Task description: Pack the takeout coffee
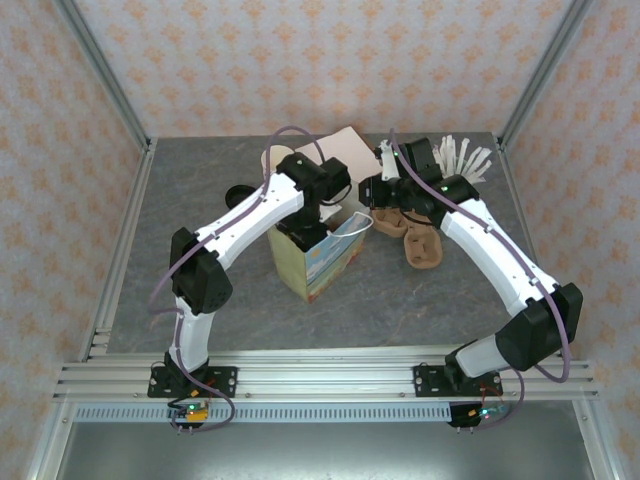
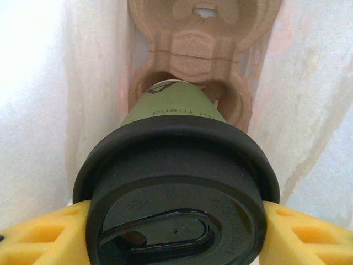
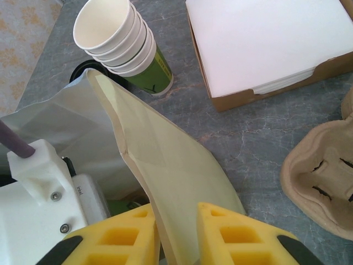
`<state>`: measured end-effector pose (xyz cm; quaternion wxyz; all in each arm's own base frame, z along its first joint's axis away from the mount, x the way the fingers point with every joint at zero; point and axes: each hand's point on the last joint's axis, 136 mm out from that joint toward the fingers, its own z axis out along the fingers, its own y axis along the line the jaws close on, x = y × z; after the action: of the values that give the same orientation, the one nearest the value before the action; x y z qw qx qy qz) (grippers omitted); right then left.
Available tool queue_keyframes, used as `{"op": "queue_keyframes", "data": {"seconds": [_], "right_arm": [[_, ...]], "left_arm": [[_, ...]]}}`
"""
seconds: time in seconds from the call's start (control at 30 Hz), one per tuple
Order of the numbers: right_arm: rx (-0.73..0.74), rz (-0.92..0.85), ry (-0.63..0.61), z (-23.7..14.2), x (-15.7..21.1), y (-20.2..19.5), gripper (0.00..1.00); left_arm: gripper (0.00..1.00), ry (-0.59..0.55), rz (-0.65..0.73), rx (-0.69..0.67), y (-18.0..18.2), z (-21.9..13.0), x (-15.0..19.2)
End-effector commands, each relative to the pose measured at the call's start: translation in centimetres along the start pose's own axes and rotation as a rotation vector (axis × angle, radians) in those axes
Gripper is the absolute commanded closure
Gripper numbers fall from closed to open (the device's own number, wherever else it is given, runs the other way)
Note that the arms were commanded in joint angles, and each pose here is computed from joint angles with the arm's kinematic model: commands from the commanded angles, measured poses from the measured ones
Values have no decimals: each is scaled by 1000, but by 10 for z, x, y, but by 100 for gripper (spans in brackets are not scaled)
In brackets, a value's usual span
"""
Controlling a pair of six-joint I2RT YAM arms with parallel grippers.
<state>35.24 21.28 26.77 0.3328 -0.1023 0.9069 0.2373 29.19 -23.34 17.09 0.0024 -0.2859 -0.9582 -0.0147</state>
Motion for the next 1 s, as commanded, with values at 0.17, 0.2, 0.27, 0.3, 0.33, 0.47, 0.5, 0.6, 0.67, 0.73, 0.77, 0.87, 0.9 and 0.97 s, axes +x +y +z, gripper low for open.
{"op": "queue_keyframes", "data": {"seconds": [0.17,0.2,0.27,0.3,0.33,0.47,0.5,0.6,0.67,0.73,0.77,0.87,0.9,0.97], "right_arm": [[15,-20,-6,-4,2,-1,77],[15,-20,-7,-4,2,-1,77],[16,-20,-7,-4,2,-1,77],[17,-20,-5,-4,2,-1,77],[16,-21,-6,-4,2,-1,77],[17,-22,-5,-4,2,-1,77],[17,-23,-2,-3,3,-1,77],[15,-23,-5,-4,2,-1,77],[15,-22,-5,-4,2,0,77],[15,-23,-6,-4,1,0,77],[14,-22,-3,-4,2,0,77],[16,-22,-1,-3,2,0,77],[16,-23,-1,-4,2,0,77],[18,-23,0,-3,1,-1,77]], "left_arm": [[65,6,-18,-3,4,9,0],[65,7,-17,-3,4,10,0],[65,11,-18,-4,5,13,1],[65,16,-19,-4,5,15,1],[65,14,-18,-7,5,15,1],[65,18,-23,-3,6,19,2],[65,18,-23,-3,6,20,2],[65,19,-23,0,5,21,2],[65,14,-24,-5,6,20,2],[65,3,-29,-4,6,17,1],[65,-4,-30,-3,6,14,0],[66,-26,-35,-19,8,3,-1],[66,-38,-37,-26,9,-2,-2],[66,-59,-38,-30,8,-11,-2]]}}
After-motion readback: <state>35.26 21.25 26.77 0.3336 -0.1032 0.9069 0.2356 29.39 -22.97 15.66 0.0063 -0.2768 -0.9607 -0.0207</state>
